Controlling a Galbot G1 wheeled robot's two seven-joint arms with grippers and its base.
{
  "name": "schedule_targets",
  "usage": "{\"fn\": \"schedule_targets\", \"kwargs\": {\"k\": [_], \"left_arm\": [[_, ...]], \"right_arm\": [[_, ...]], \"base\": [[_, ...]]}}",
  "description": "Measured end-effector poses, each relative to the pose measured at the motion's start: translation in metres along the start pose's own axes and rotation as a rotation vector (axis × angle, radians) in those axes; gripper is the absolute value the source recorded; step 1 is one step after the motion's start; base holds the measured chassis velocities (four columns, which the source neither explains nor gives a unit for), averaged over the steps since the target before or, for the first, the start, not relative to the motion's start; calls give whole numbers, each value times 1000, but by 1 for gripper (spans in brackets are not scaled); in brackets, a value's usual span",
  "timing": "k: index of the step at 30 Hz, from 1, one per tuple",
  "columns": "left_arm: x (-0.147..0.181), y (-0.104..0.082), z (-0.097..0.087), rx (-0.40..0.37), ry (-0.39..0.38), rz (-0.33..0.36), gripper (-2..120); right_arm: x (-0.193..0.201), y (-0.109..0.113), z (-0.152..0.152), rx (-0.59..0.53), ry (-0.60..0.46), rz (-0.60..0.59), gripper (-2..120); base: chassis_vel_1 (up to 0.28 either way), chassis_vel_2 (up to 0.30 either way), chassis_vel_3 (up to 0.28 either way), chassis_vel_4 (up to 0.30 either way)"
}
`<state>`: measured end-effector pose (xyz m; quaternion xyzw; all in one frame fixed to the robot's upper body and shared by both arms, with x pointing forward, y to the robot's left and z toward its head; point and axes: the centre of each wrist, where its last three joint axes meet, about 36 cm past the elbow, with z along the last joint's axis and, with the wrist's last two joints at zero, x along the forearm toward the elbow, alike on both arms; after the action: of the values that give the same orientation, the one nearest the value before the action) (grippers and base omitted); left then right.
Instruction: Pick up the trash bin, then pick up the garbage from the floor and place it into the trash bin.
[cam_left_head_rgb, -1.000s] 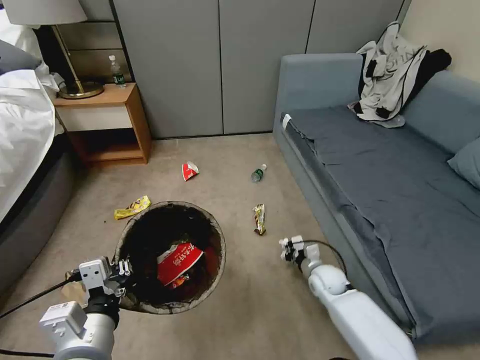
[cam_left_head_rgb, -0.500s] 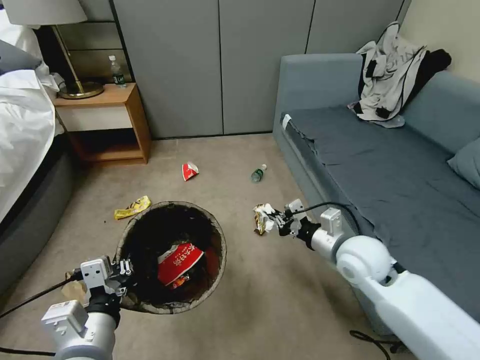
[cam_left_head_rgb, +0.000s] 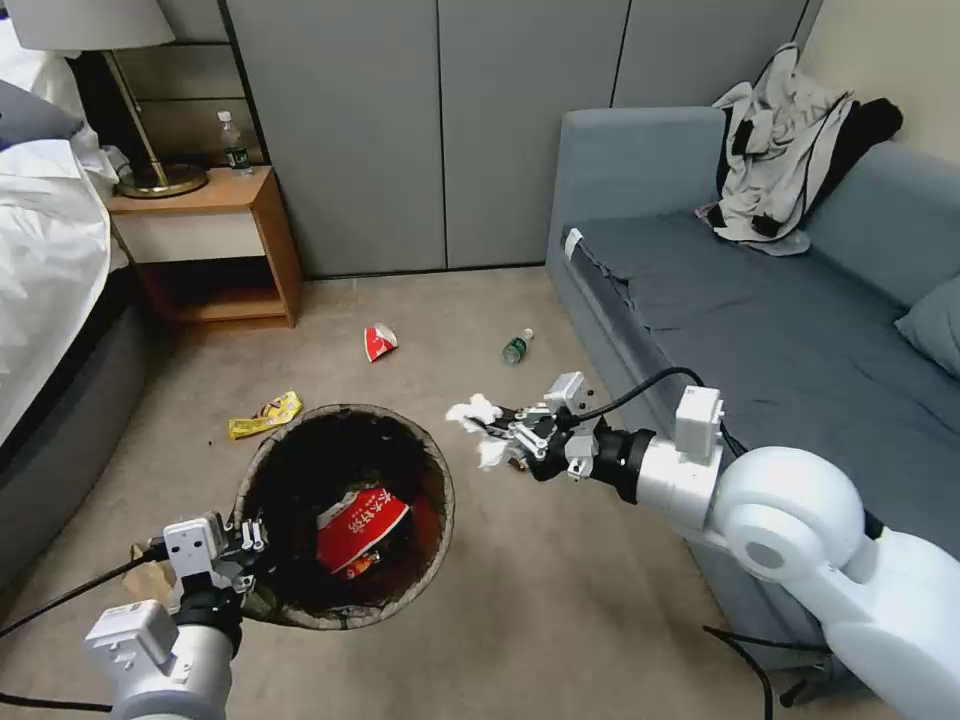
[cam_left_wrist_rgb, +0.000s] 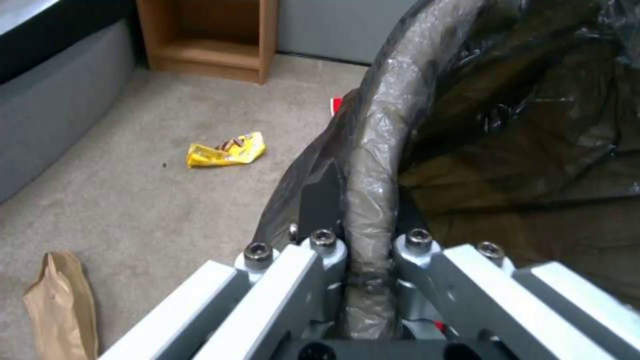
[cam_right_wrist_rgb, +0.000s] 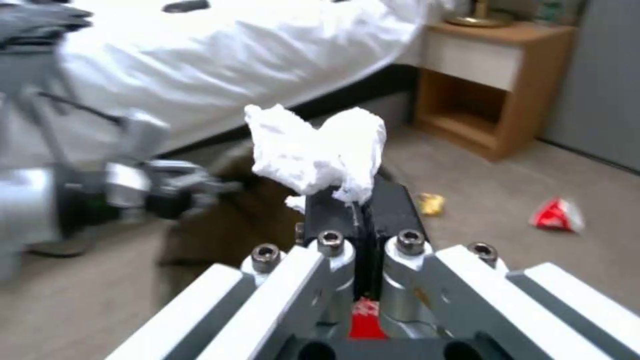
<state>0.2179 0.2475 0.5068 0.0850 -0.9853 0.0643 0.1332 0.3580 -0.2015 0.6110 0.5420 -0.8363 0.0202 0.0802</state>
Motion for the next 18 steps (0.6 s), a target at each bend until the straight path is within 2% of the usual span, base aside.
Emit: {"fn": "schedule_targets", "kwargs": {"k": [8,18], "left_arm": [[0,-1,0,-1,2,3,3],[0,-1,0,0,1,5,3]], "right_arm": [[-10,21,-11,20,-18,-119,0],[-34,37,-7,39,17,-202,0]], "base": [[0,0,0,0],[0,0,0,0]]}}
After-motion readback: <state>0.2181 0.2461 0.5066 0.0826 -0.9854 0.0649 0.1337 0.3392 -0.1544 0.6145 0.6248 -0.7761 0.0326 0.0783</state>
